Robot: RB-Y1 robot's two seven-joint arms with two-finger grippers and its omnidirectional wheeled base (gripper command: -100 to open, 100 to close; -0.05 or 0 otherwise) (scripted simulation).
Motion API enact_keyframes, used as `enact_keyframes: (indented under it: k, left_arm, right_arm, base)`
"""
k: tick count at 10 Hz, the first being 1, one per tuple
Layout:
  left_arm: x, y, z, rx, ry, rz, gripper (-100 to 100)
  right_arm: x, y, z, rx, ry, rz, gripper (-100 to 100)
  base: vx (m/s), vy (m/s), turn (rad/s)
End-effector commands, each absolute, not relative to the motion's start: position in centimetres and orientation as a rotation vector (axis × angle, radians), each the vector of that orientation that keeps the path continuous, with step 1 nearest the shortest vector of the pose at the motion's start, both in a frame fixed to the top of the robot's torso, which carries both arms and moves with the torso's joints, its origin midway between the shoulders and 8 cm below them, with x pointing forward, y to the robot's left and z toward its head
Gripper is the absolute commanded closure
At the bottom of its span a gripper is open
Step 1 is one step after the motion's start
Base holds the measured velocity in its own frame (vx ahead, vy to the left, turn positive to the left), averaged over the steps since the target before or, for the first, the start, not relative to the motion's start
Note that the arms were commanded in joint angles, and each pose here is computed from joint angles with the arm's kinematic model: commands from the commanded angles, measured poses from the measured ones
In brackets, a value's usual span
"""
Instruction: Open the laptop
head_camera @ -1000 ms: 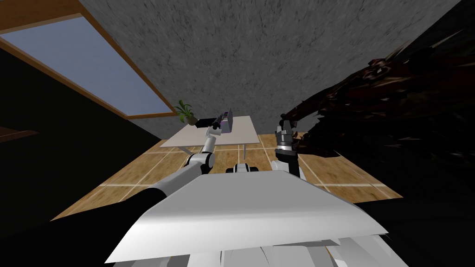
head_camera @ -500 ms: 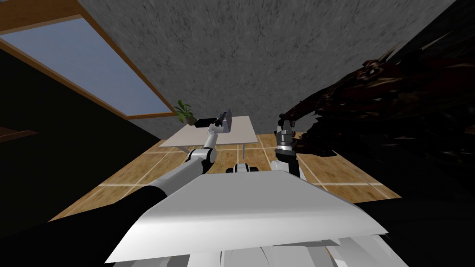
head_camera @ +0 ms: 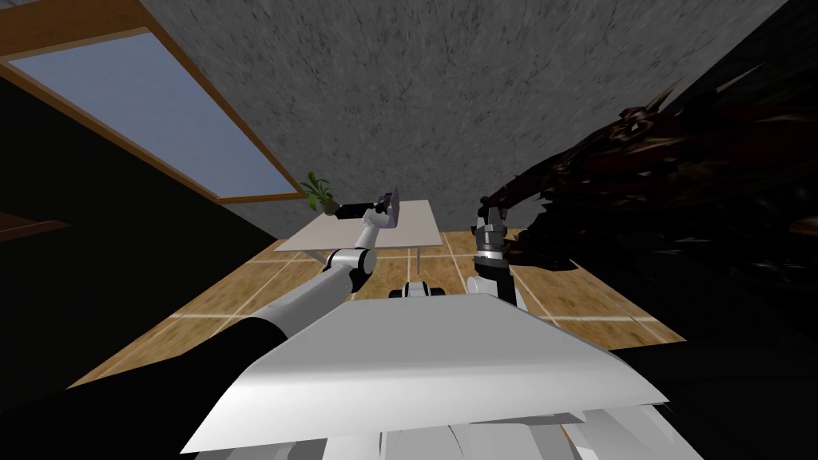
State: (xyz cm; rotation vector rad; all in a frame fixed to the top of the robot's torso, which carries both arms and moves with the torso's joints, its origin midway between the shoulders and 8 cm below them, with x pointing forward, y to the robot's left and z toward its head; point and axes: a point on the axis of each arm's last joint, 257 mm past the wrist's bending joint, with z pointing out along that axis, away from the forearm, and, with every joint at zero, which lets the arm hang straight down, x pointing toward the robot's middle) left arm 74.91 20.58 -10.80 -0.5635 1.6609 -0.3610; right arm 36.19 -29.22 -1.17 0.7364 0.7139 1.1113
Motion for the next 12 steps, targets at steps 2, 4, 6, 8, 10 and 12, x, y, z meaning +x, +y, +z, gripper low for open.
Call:
enact_keyframes:
  k: [2, 4, 6, 8, 10, 12]
  left_arm:
    - [75.1, 18.2, -11.2, -0.548, 1.698, -0.362, -100]
    - [75.1, 19.0, -11.1, -0.553, 1.691, -0.357, -100]
    - [75.1, 18.9, -11.0, -0.552, 1.691, -0.358, 100]
    - [75.0, 18.1, -11.5, -0.633, 1.673, -0.464, 100]
    - [74.9, 17.6, -11.9, -0.688, 1.659, -0.533, 100]
    - [74.8, 17.1, -12.2, -0.743, 1.642, -0.602, 100]
  right_arm:
    - [36.2, -29.2, -1.2, 0.736, 0.714, 1.111, 0]
    - [36.2, -29.2, -1.2, 0.736, 0.714, 1.111, 0]
    - [36.2, -29.2, -1.2, 0.736, 0.714, 1.111, 0]
    - [36.2, -29.2, -1.2, 0.736, 0.714, 1.111, 0]
    - [36.2, -29.2, -1.2, 0.736, 0.714, 1.111, 0]
    - [36.2, -29.2, -1.2, 0.736, 0.714, 1.111, 0]
  base:
    - [-0.008, -0.017, -0.015]
    - [0.054, -0.003, -0.014]
    - [0.041, 0.001, -0.001]
    - [0.006, 0.109, 0.007]
    - [-0.018, 0.145, 0.006]
    - [-0.002, 0.133, 0.005]
